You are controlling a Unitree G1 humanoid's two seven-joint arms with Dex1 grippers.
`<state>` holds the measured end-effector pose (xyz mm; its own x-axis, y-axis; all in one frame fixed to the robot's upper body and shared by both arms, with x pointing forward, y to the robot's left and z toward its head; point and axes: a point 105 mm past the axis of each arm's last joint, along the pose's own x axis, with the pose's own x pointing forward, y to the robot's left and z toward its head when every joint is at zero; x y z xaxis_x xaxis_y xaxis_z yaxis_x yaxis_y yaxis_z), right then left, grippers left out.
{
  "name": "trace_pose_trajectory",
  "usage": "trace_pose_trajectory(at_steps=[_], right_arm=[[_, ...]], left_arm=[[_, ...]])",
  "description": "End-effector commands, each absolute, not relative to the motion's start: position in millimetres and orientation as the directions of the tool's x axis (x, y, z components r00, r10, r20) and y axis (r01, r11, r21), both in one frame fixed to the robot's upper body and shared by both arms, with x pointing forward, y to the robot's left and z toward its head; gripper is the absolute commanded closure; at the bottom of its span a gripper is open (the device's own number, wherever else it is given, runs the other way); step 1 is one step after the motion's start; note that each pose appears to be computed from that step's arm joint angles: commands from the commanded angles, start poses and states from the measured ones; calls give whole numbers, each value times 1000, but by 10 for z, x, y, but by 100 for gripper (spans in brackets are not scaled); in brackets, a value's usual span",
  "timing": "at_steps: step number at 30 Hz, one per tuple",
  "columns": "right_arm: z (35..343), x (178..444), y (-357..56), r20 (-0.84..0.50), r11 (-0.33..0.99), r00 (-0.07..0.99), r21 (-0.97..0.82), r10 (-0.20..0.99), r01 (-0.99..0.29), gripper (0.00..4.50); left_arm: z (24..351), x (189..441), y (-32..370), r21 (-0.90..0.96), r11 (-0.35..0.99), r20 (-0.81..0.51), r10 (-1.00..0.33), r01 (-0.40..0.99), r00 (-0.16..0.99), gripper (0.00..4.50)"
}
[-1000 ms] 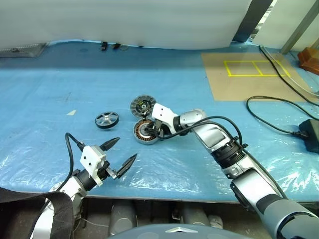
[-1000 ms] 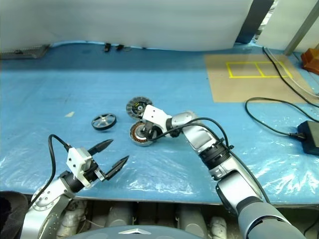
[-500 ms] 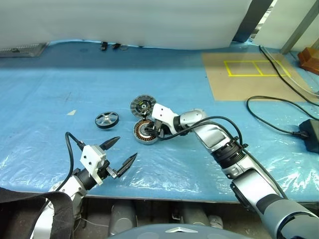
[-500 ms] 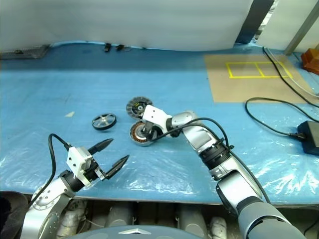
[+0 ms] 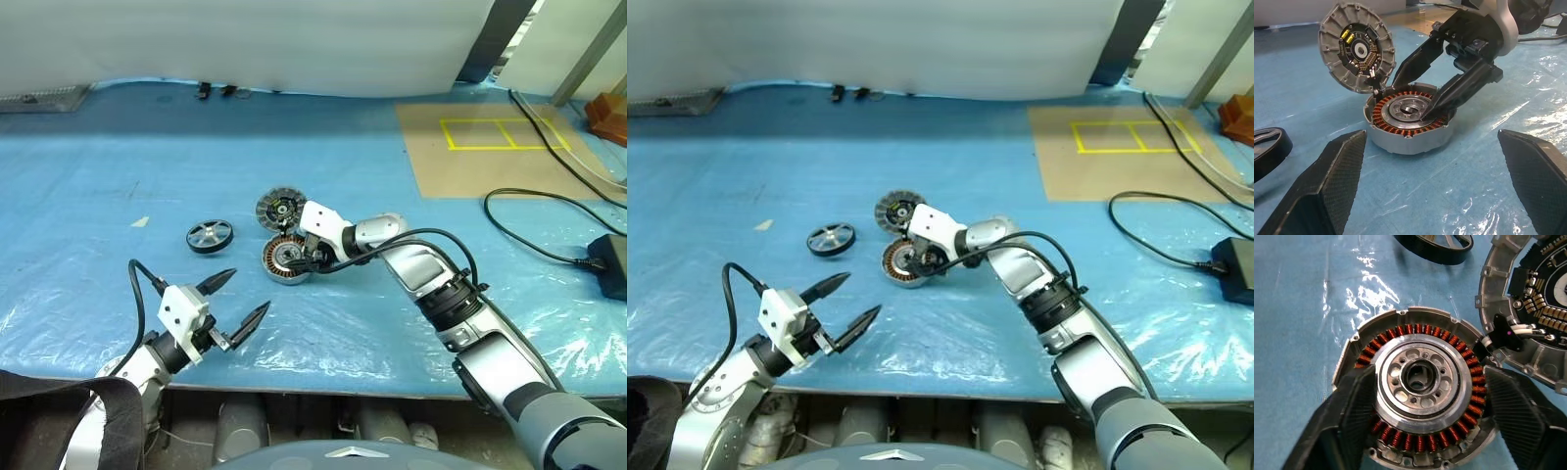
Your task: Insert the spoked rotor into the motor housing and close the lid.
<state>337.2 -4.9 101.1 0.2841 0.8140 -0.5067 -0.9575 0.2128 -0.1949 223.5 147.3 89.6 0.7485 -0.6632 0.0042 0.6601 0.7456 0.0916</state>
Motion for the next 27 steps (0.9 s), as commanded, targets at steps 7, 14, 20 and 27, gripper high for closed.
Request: trace_pose_trajectory(at_steps=[7, 14, 20, 27], right_arm=[[1247, 3394, 63, -393, 273, 291, -102, 873, -957, 304], [1193, 3442, 82, -395, 300, 326, -126, 859, -945, 446], [1033, 3427, 44, -444, 286, 325, -154, 835, -946, 446], [914, 3358, 24, -463, 277, 308, -135, 831, -951, 446]], left_arm=[[943, 2241, 1451, 105, 739, 25, -671, 666, 741, 0], [942, 2234, 1461, 103, 743, 24, -667, 662, 745, 0], [944, 2242, 1470, 109, 742, 23, -667, 661, 745, 0], [957, 2257, 1478, 114, 743, 25, -665, 659, 746, 0]])
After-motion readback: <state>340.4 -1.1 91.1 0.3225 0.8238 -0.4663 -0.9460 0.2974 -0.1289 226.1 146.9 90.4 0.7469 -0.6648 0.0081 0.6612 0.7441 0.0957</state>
